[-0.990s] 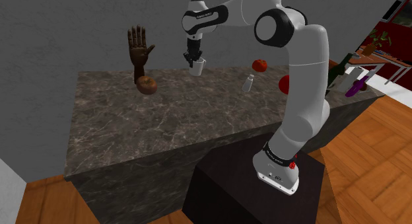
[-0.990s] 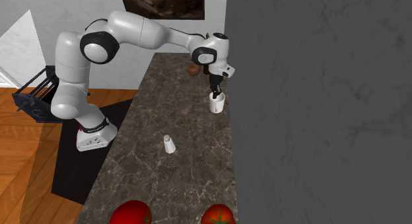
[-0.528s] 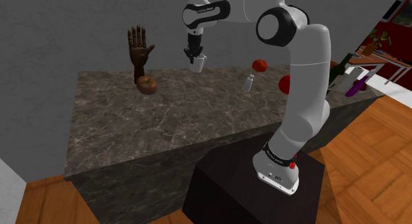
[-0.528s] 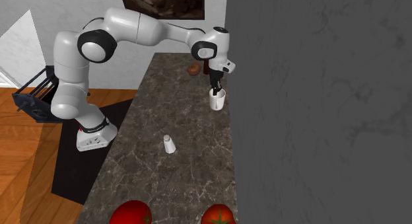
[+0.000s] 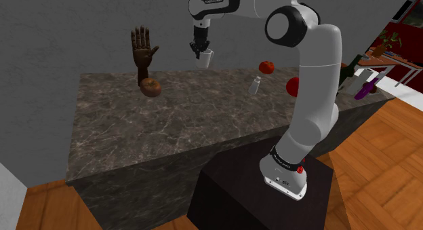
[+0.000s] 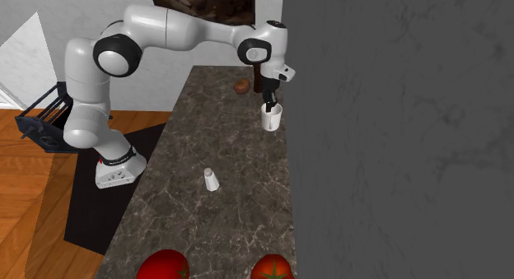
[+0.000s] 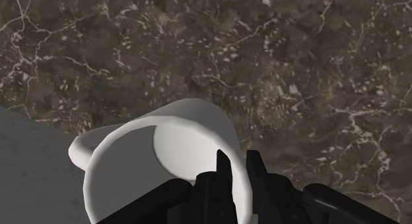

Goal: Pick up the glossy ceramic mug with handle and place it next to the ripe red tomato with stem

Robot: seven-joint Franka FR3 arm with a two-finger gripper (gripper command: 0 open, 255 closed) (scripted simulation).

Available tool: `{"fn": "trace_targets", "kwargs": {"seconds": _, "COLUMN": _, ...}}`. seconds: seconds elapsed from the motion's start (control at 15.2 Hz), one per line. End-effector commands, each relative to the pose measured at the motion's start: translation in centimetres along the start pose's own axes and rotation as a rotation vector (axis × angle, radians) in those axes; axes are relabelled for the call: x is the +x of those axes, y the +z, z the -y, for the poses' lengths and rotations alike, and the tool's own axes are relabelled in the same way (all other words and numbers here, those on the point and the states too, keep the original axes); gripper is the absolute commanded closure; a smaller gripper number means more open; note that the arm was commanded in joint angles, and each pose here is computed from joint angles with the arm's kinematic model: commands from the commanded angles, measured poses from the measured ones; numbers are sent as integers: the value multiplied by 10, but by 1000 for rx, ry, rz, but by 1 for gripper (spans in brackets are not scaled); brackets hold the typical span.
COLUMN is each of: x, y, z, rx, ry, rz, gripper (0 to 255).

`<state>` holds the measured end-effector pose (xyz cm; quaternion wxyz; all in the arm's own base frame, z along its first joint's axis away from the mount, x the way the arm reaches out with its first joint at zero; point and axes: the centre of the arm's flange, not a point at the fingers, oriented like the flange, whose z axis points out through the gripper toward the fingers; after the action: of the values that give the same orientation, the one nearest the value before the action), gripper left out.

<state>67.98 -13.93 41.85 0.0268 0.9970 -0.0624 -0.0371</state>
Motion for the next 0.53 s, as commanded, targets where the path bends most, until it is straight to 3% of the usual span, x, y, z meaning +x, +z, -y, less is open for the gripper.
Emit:
{"fn": "trace_targets", "kwargs": {"seconds": 0.0, "x": -1, "y": -12, "z": -2, "rx": 0, "ry": 0, "rz": 0, "gripper": 255}}
{"fn": "trace_targets", "kwargs": {"seconds": 0.46, "x": -3, "y": -49, "z": -4, "rx": 0, "ry": 0, "rz": 0, "gripper": 255}}
